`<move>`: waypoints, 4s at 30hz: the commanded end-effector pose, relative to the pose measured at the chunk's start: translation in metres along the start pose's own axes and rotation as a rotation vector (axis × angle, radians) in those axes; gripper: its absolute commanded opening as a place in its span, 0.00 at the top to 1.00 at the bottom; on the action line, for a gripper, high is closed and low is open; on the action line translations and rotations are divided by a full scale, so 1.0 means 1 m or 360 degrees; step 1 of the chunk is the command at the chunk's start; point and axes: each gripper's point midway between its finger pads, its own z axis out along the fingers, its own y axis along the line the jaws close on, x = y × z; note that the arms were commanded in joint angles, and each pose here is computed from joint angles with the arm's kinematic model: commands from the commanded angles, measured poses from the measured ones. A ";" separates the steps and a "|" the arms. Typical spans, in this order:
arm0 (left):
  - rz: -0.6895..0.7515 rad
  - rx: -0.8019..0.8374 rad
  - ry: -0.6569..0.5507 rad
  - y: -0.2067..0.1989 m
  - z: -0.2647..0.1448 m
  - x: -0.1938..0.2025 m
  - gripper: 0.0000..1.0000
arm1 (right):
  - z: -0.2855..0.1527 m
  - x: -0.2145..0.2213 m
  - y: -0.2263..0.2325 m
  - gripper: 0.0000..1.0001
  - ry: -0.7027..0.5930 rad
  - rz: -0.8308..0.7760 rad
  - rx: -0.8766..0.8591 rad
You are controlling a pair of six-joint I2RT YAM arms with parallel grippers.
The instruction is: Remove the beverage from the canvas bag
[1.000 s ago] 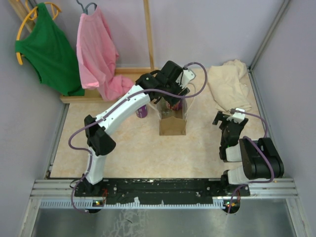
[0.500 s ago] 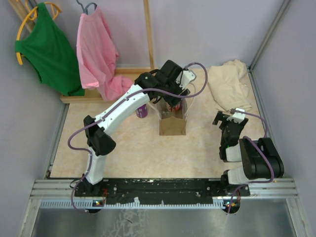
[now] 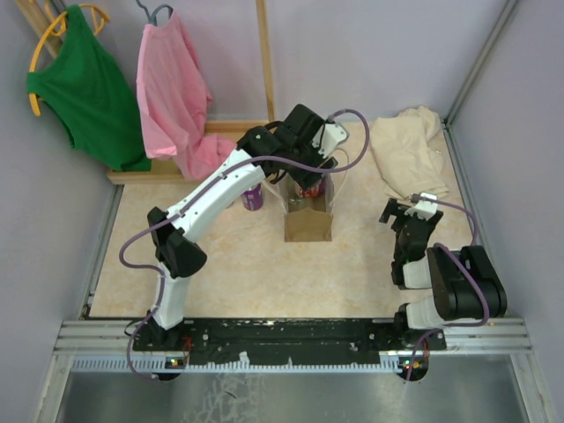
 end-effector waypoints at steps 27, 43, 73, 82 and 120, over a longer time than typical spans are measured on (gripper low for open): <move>-0.0356 -0.0692 -0.0337 0.145 -0.148 0.008 1.00 | 0.008 -0.020 0.004 0.01 -0.0100 0.0014 0.0005; -0.0571 -0.0658 -0.0240 0.158 -0.139 0.073 1.00 | 0.008 -0.019 0.004 0.01 -0.0100 0.0012 0.0007; -0.0759 -0.0176 0.0198 0.068 0.006 0.173 1.00 | 0.008 -0.019 0.004 0.01 -0.0099 0.0014 0.0004; -0.0723 -0.0155 0.0304 0.052 0.027 0.181 1.00 | 0.008 -0.019 0.004 0.01 -0.0098 0.0014 0.0004; -0.0685 -0.0310 0.0387 0.047 -0.009 0.178 0.00 | 0.008 -0.020 0.004 0.01 -0.0101 0.0017 0.0005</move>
